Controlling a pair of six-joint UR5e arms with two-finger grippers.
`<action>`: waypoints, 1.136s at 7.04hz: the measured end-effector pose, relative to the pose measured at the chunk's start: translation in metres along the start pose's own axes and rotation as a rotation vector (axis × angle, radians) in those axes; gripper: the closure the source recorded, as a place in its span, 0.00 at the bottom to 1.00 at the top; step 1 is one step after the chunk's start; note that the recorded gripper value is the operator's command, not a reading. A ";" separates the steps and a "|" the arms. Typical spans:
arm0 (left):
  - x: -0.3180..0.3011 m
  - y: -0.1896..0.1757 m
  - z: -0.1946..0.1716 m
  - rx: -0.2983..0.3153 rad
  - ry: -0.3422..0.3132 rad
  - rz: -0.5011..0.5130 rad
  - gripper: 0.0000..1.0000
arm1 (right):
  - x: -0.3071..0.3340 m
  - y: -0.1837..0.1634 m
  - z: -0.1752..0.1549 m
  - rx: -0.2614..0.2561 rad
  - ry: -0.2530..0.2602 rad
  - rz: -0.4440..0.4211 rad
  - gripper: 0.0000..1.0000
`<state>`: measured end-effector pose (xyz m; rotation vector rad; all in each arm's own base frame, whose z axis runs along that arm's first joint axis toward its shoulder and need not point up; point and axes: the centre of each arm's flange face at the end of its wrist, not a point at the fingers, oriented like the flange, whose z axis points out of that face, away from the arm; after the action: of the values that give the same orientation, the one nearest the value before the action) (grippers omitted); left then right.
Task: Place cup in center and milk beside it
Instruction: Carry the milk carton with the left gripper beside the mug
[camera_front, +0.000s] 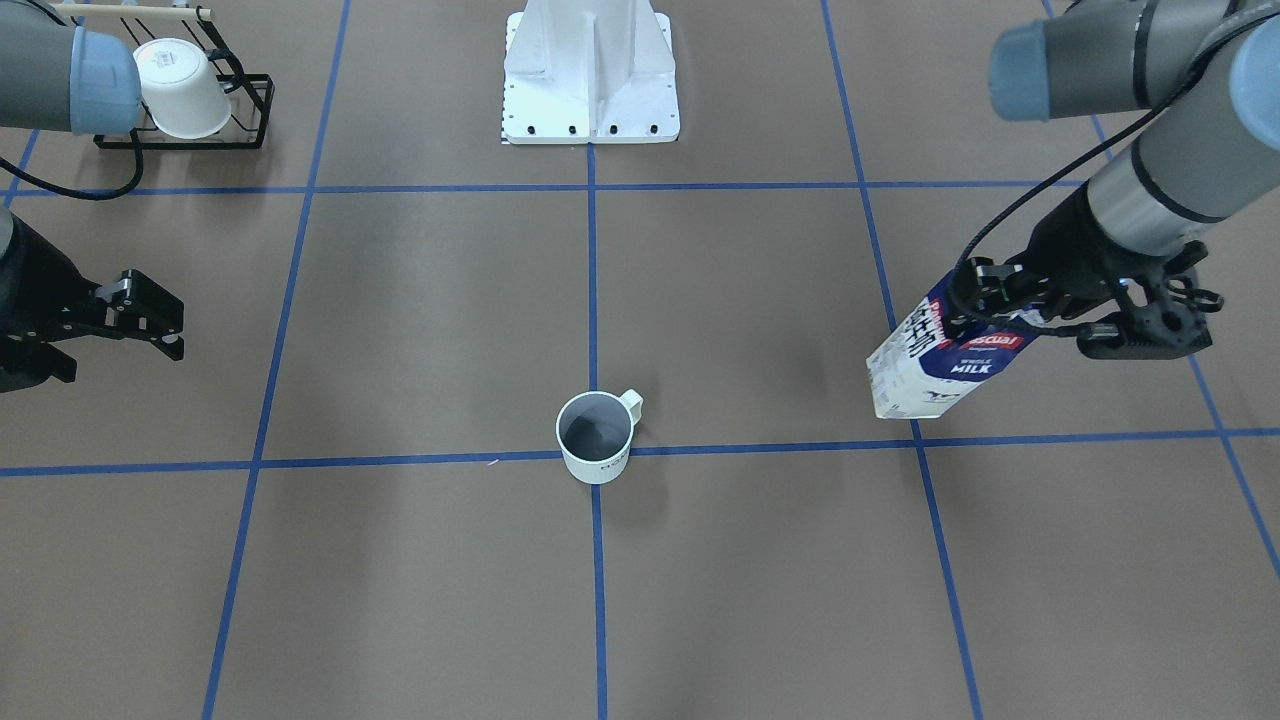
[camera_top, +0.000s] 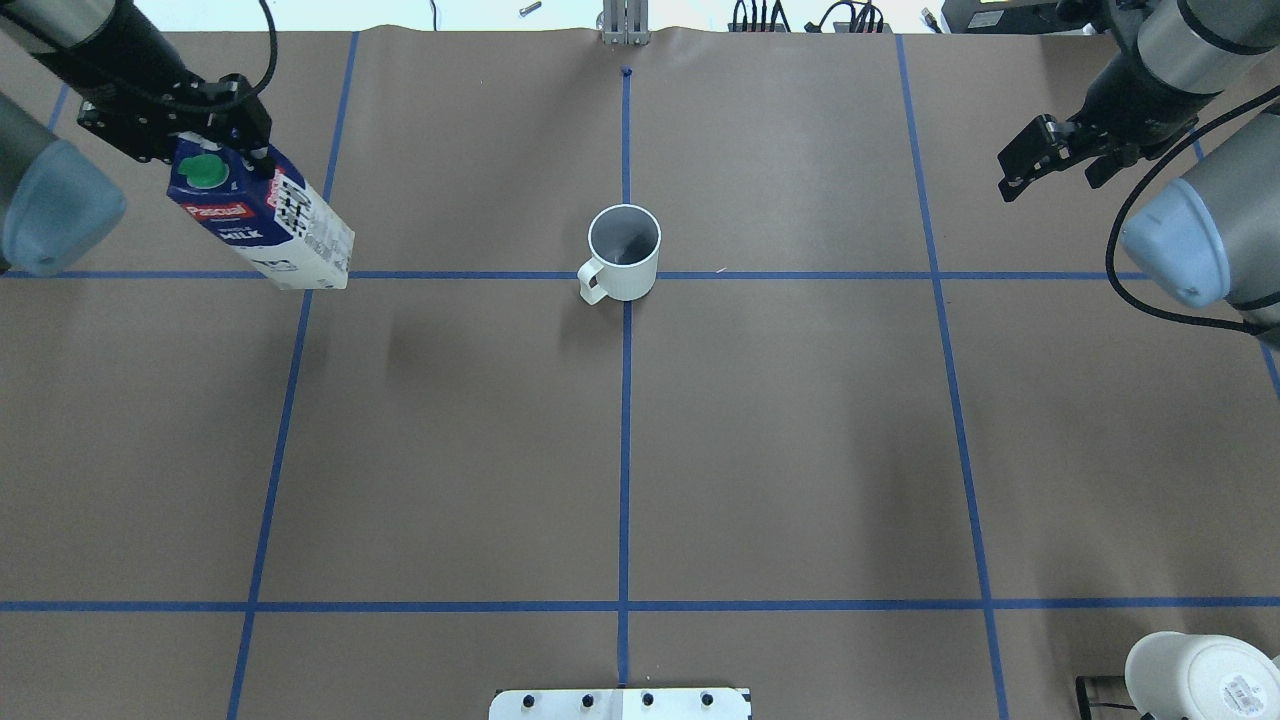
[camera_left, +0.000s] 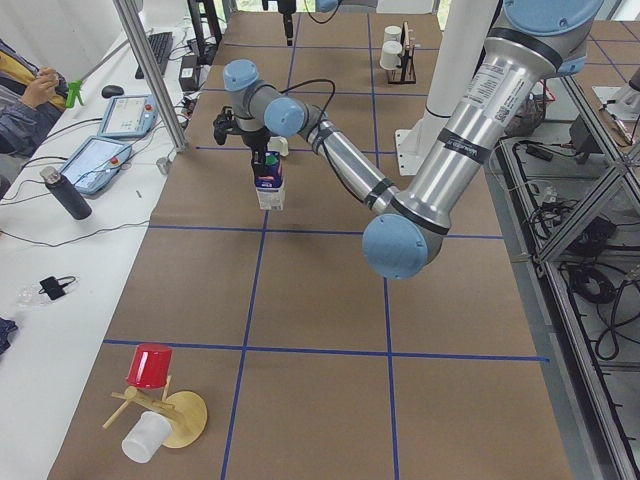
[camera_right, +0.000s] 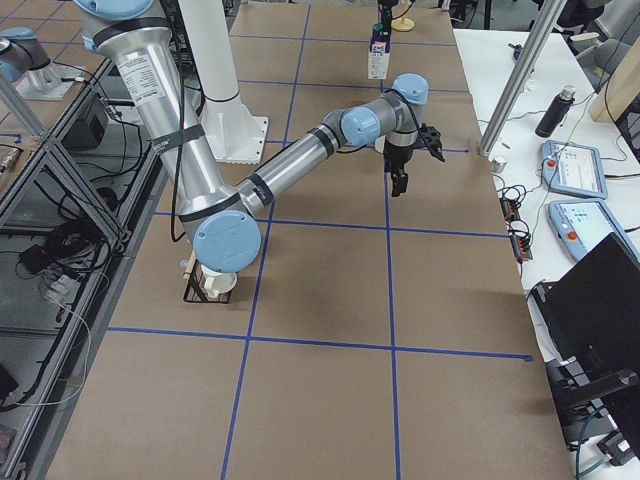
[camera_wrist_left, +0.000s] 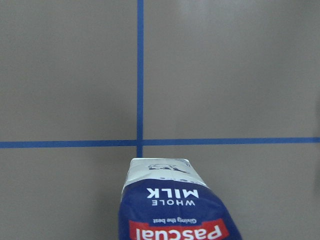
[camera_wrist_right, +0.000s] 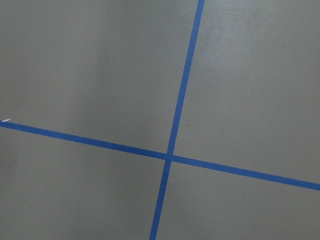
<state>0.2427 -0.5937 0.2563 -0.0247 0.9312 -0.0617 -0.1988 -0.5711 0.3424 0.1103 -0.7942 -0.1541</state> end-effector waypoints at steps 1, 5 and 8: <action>0.051 -0.010 0.010 0.006 -0.012 -0.033 1.00 | 0.010 0.002 -0.001 0.001 0.005 0.013 0.00; 0.190 -0.045 0.076 0.053 -0.026 -0.064 1.00 | 0.060 0.016 -0.001 -0.001 0.038 0.077 0.00; 0.217 -0.043 0.104 0.051 -0.009 -0.040 1.00 | 0.067 0.020 -0.002 -0.001 0.042 0.088 0.00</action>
<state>0.4532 -0.6514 0.1463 0.0039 0.9201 -0.1220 -0.1494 -0.5630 0.3907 0.0775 -0.7557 -0.0691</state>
